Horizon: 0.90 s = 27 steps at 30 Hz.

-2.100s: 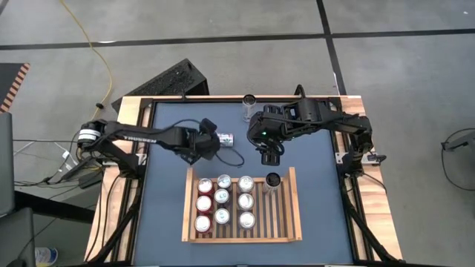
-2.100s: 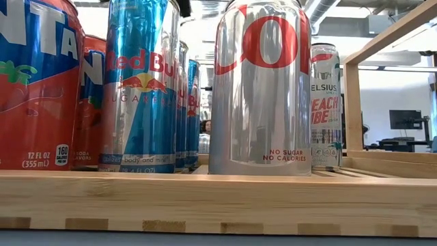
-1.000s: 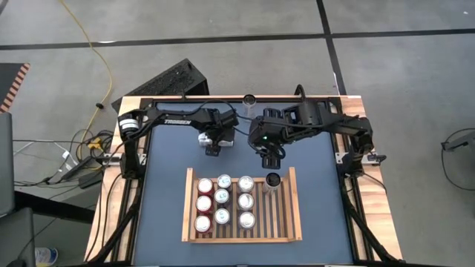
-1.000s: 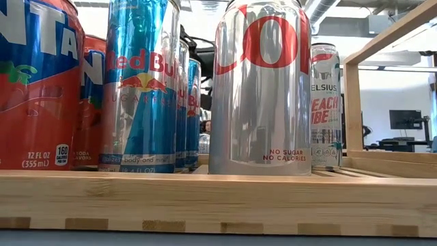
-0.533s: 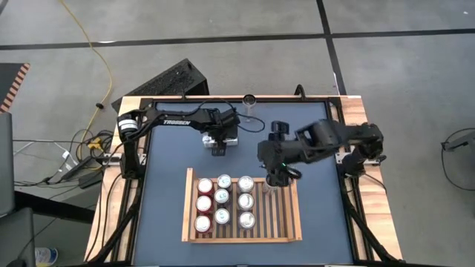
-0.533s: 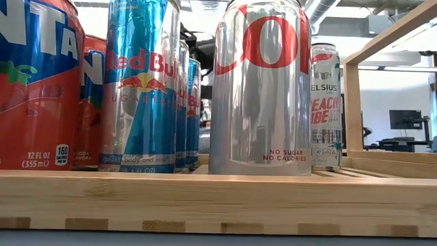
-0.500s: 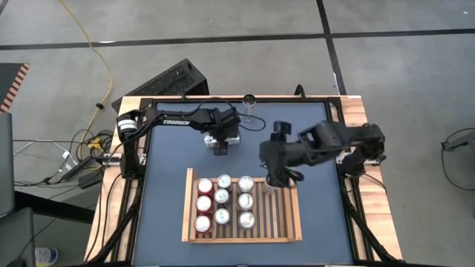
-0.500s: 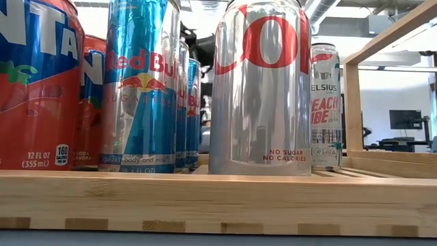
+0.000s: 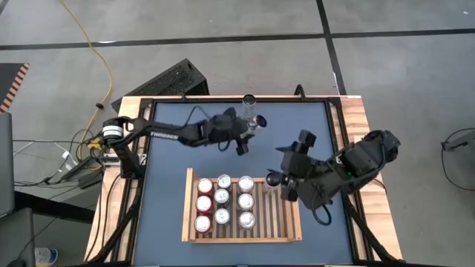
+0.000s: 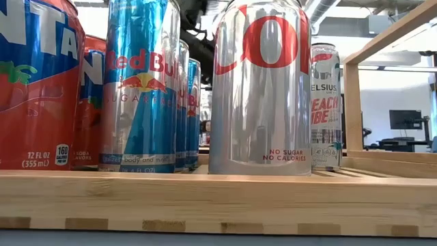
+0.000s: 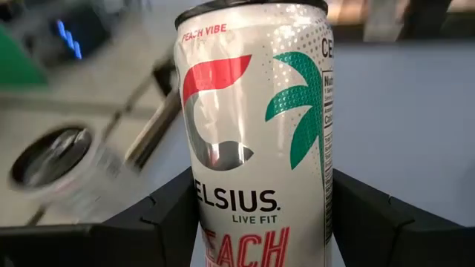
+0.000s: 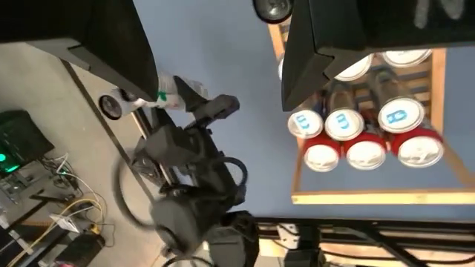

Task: Place canned beverage on shelf
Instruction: Put the white-pink soda can on the shelf aligned with the other white-pink soda can

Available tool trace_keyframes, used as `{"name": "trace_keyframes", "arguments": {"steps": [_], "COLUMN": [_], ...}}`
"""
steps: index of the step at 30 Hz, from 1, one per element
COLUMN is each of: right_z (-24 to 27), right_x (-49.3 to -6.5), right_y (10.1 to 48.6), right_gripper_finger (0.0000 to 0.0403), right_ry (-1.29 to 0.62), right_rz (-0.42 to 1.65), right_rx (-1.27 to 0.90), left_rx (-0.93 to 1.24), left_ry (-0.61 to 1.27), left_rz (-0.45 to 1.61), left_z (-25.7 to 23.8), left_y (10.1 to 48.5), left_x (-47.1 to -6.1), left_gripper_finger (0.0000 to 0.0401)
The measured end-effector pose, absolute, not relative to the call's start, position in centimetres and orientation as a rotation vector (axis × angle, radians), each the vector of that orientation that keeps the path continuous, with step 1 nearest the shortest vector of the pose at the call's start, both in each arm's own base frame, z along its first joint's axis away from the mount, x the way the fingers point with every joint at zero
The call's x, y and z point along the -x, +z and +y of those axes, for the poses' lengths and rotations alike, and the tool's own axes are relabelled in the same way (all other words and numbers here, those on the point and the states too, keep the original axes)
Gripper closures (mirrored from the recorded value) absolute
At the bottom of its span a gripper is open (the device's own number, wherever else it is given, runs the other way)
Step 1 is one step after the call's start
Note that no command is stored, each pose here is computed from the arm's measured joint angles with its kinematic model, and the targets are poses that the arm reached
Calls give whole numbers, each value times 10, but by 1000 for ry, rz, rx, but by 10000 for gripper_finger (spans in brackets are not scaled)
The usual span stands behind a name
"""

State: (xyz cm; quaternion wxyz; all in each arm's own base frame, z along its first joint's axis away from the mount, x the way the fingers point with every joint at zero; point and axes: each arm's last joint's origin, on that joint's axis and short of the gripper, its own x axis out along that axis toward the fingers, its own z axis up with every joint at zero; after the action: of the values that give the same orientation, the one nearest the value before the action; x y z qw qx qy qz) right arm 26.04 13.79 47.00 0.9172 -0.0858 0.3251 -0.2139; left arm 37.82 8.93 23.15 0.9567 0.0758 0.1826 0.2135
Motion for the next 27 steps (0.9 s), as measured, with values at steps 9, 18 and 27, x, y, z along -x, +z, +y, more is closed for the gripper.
{"name": "trace_keyframes", "arguments": {"steps": [9,18,27], "right_z": [153,154,155], "right_x": [-266,-278,-285], "right_y": [461,452,447], "right_gripper_finger": [143,143,143], "right_ry": [-425,-461,-478], "right_rz": [680,692,699], "right_rx": [218,244,233], "left_rx": [-100,-127,-113], "left_ry": [627,771,739], "left_rz": [-234,-100,58], "left_z": [64,72,113], "left_y": [204,170,136], "left_x": [-334,-323,-317], "left_gripper_finger": [172,172,172]}}
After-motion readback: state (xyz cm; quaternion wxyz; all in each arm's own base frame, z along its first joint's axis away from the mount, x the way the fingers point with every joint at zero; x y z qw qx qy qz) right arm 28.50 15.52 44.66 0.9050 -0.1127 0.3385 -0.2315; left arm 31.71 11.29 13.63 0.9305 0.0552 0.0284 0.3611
